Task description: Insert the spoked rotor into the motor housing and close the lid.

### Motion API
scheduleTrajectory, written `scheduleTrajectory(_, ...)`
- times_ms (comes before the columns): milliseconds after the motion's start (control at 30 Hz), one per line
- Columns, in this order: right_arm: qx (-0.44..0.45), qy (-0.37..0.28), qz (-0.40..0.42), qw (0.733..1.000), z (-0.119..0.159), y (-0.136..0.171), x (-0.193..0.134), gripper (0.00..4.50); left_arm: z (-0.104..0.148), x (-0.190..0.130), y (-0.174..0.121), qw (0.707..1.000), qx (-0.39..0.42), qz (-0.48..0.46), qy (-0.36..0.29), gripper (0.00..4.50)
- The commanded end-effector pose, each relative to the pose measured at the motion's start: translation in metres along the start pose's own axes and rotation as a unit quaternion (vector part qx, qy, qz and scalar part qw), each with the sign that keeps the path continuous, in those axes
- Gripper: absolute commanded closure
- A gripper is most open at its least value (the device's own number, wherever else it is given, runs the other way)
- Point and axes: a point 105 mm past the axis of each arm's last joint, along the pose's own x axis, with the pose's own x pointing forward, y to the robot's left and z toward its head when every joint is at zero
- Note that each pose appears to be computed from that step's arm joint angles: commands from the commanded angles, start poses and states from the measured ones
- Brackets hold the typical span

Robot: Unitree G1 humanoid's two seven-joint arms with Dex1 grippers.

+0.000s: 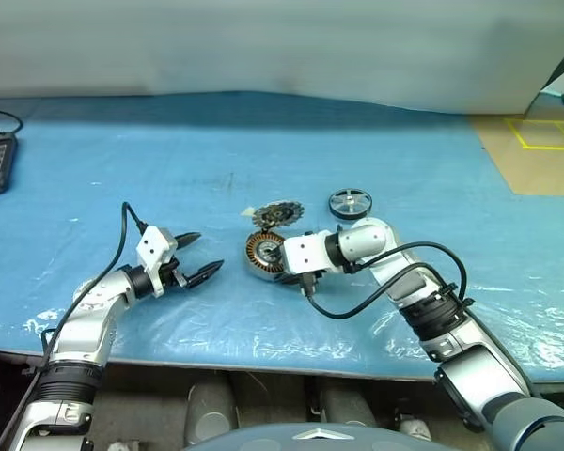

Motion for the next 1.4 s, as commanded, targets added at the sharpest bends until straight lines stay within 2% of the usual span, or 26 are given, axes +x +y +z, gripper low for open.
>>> scheduleTrajectory(33, 0.048, 0.027, 0.048, 0.997, -0.014, 0.027, 0.007, 2.51, 0.009, -0.002, -0.003, 1.0, 0.01, -0.01, -0.01, 0.0)
scheduleTrajectory(300, 0.059, 0.04, 0.037, 0.997, -0.01, 0.037, -0.006, 2.51, 0.01, -0.004, -0.007, 1.0, 0.008, -0.017, -0.005, 0.0)
scheduleTrajectory(567, 0.085, 0.053, 0.034, 0.994, -0.019, 0.042, -0.011, 2.51, 0.01, -0.004, -0.007, 1.0, 0.009, -0.019, -0.003, 0.0)
scheduleTrajectory(700, 0.091, 0.033, 0.026, 0.995, -0.01, 0.042, -0.016, 1.12, 0.012, -0.001, -0.006, 1.0, 0.013, -0.02, -0.006, 0.0)
scheduleTrajectory(800, 0.132, -0.031, 0.002, 0.991, 0.009, 0.027, -0.029, 0.05, 0.013, 0.002, -0.004, 1.0, 0.014, -0.021, -0.008, 0.0)
scheduleTrajectory(900, 0.165, -0.093, -0.006, 0.982, 0.029, 0.016, -0.046, 0.02, 0.013, 0.004, -0.004, 1.0, 0.013, -0.024, -0.008, 0.0)
scheduleTrajectory(1067, 0.204, -0.144, -0.031, 0.968, 0.042, 0.004, -0.074, 0.02, 0.014, 0.01, -0.006, 0.999, 0.012, -0.04, -0.013, 0.0)
scheduleTrajectory(1167, 0.24, -0.143, -0.047, 0.959, 0.03, 0.008, -0.088, 0.02, 0.015, 0.012, -0.008, 0.998, 0.011, -0.055, -0.015, 0.0)
scheduleTrajectory(1267, 0.272, -0.105, -0.081, 0.953, 0.002, 0.014, -0.095, 0.02, 0.015, 0.013, -0.009, 0.998, 0.01, -0.067, -0.017, 0.0)
scheduleTrajectory(1333, 0.274, -0.091, -0.133, 0.948, -0.015, 0.011, -0.099, 0.02, 0.014, 0.013, -0.009, 0.997, 0.008, -0.072, -0.015, 0.0)
scheduleTrajectory(1400, 0.305, -0.121, -0.201, 0.923, -0.032, -0.002, -0.103, 0.02, 0.012, 0.013, -0.01, 0.997, 0.007, -0.078, -0.012, 0.0)
